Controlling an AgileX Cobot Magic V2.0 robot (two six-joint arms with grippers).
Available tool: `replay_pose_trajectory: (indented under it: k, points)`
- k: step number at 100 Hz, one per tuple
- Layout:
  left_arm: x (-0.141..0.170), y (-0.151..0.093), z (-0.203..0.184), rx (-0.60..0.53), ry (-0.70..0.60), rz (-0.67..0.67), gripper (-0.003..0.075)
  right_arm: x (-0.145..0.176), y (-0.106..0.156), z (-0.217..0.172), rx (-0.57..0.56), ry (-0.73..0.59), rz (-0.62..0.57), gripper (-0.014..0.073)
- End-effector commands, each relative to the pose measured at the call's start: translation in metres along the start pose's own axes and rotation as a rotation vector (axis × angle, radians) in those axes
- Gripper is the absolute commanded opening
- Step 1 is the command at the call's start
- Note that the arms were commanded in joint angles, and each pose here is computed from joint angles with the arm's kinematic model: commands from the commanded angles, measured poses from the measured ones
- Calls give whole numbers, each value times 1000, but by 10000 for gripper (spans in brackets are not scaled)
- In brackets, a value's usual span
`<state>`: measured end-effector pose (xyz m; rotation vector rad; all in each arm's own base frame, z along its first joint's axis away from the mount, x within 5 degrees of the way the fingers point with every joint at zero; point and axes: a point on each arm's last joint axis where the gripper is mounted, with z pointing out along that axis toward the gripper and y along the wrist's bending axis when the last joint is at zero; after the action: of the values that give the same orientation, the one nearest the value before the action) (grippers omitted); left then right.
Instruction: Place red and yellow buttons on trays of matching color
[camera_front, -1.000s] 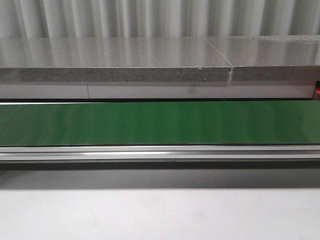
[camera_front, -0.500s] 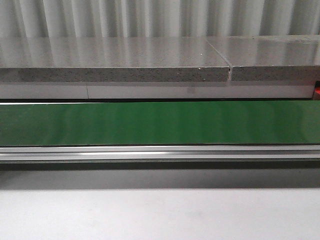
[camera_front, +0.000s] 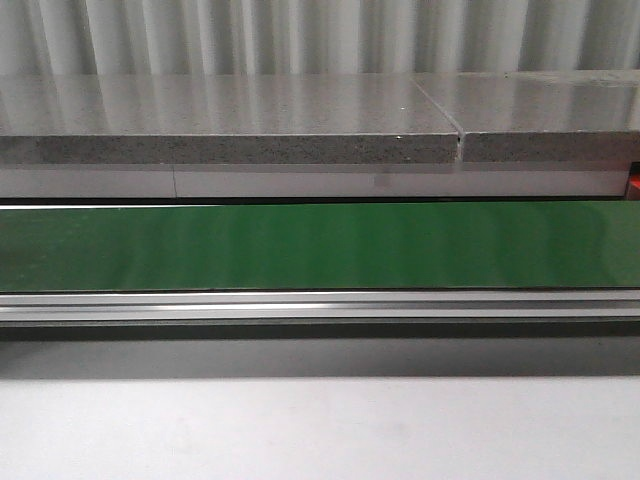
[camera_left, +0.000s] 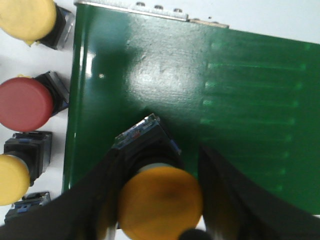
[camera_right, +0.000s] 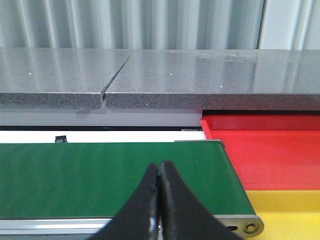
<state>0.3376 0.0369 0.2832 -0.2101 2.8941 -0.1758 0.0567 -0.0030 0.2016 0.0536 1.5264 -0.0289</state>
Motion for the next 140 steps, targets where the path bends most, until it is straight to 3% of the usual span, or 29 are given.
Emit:
replay_pose_trajectory:
  k: [1,14,28,35,62,81,111,140]
  points:
    - [-3,-6,-17,14,-56,8,138,-15,0,-3,9,-119,-12,-102]
    - [-3,-6,-17,14,-60,9,216,-15,0,-3,9,-119,-12,-102]
    - [-3,-6,-17,13,-62,9,459,-15,0,-3,9,-119,-12,-102]
    - [-4,-6,-17,13,-71,9,505,-15,0,-3,9,-119,-12,-102]
    - [-18,-6,-42,13,-163,4,502,-15,0,-3,9,-119,-12,-102]
    - [-22,13,-57,-1,-191,-70,501,-15,0,-3,9,-119,-12,-102]
    - [-9,58,-62,-30,-102,-223,501,-15,0,-3,9,-119,-12,-102]
    - [16,68,-41,-64,-2,-240,501,-15,0,-3,9,-119,-12,-102]
